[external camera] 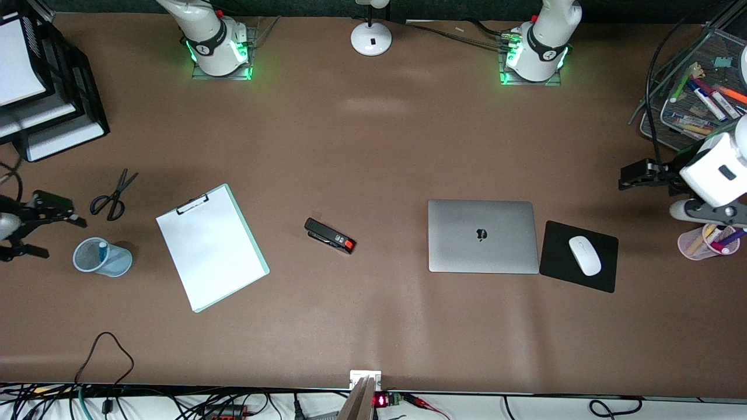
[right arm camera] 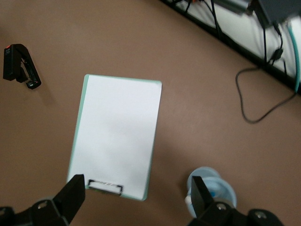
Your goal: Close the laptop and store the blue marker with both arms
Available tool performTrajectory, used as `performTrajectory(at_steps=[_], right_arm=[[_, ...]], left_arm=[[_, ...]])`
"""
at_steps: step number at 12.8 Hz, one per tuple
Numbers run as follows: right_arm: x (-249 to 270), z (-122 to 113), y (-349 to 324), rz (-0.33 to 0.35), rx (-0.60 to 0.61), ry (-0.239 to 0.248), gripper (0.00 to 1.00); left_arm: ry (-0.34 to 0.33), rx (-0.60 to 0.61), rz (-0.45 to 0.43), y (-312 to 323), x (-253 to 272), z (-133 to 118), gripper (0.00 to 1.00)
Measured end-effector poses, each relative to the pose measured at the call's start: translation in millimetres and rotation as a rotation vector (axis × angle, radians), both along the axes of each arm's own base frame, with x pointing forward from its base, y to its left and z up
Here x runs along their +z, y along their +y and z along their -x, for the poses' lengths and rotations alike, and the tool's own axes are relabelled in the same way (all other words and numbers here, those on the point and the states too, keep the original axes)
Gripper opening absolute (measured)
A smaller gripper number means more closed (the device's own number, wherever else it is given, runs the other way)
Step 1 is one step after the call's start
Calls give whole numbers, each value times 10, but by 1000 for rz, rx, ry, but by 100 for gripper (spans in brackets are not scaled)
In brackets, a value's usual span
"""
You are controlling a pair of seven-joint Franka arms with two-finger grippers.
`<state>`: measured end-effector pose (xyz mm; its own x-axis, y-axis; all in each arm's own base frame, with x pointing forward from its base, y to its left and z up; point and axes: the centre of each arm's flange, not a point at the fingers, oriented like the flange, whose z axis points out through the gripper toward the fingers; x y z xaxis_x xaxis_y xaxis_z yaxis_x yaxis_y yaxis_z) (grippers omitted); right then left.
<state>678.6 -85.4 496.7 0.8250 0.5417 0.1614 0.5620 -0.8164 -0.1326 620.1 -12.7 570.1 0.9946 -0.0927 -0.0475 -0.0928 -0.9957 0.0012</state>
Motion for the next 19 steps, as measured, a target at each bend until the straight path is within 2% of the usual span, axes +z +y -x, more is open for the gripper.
performTrajectory(at_steps=[2,4,6,8,11,13,19], right_arm=[[175,129,310,51,-154,96,100],[335,289,549,106,-290,179,100],[526,468,908,182,-418,234,100],[792,670,1193,230,-475,234,100],[1151,971,1104,224,-511,202,100],[1181,1122,1011,220,-524,210,100],[1149,1123,853,214,-556,202,100]], left_arm=[[-63,-10,-14,-91,39,222,100],[-71,-10,-15,-88,36,408,100],[-64,-1,-16,-34,5,460,100],[-60,2,-16,-18,-12,461,100],[-60,3,-16,-11,-13,461,100],[-57,3,-16,-10,-16,464,100],[-59,3,-16,-12,-7,464,100]])
